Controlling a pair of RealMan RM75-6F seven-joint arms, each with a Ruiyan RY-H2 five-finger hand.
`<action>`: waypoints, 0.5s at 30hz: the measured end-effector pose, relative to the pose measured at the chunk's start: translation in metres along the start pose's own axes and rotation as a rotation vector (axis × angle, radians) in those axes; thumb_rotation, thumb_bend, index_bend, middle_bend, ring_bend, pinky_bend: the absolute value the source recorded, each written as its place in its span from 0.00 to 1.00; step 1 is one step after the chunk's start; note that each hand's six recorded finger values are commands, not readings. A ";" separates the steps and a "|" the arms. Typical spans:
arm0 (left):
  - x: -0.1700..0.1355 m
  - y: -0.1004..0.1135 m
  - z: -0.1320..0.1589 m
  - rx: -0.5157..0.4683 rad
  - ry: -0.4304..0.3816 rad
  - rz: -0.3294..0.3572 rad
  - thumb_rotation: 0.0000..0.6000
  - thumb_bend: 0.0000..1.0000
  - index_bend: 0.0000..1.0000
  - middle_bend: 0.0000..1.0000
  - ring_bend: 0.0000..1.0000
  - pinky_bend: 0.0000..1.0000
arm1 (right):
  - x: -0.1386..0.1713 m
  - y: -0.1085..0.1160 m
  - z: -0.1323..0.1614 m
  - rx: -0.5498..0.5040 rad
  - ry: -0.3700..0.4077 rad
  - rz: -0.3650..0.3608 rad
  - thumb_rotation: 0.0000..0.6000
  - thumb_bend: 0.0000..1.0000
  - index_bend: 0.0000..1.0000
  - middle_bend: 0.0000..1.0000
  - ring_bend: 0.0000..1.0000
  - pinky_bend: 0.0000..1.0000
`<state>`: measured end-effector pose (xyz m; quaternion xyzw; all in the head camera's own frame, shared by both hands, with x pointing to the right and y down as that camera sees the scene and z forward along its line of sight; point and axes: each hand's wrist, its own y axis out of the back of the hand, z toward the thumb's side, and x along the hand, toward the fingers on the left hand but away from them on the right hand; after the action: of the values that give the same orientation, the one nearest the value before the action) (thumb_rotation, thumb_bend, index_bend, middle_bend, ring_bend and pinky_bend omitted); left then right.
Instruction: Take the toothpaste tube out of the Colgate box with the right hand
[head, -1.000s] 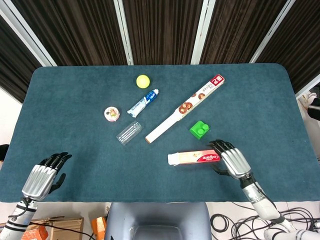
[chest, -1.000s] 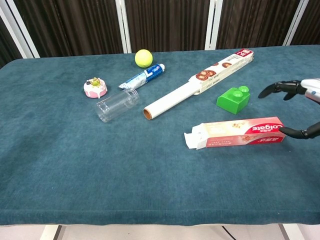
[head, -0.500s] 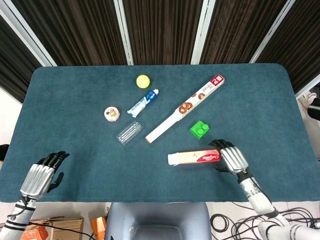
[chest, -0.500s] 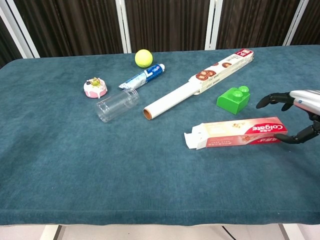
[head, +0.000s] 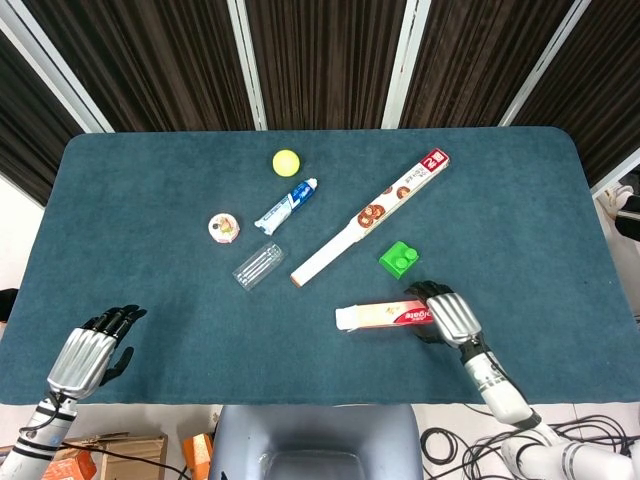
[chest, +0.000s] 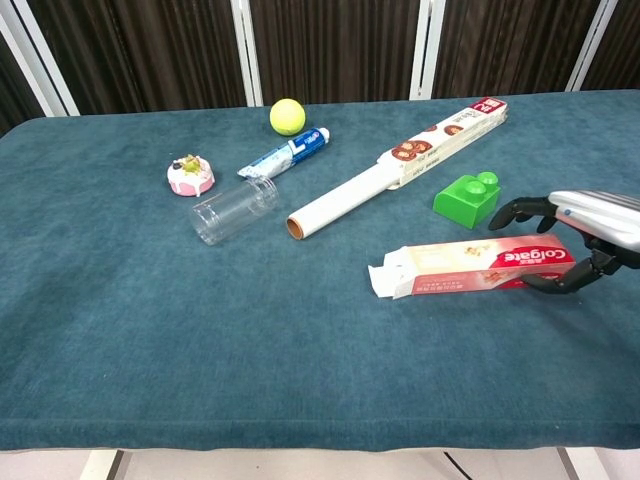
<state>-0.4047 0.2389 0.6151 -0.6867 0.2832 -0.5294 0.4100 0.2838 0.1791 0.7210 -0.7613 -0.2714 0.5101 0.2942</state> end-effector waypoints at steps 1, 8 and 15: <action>0.000 -0.001 0.000 -0.001 -0.002 -0.003 1.00 0.46 0.22 0.21 0.22 0.46 | -0.001 0.000 0.001 -0.001 0.001 -0.001 1.00 0.26 0.30 0.23 0.18 0.29; 0.001 -0.001 0.003 -0.004 -0.018 -0.004 1.00 0.46 0.22 0.21 0.22 0.46 | -0.005 -0.005 0.003 0.010 0.004 -0.008 1.00 0.26 0.35 0.26 0.26 0.37; 0.001 -0.002 0.003 -0.009 -0.025 -0.009 1.00 0.46 0.22 0.21 0.22 0.46 | -0.007 -0.007 0.002 0.031 -0.002 -0.015 1.00 0.26 0.43 0.33 0.35 0.46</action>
<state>-0.4015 0.2395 0.6168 -0.6963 0.2774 -0.5212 0.4081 0.2791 0.1793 0.7296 -0.7540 -0.2695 0.5129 0.3095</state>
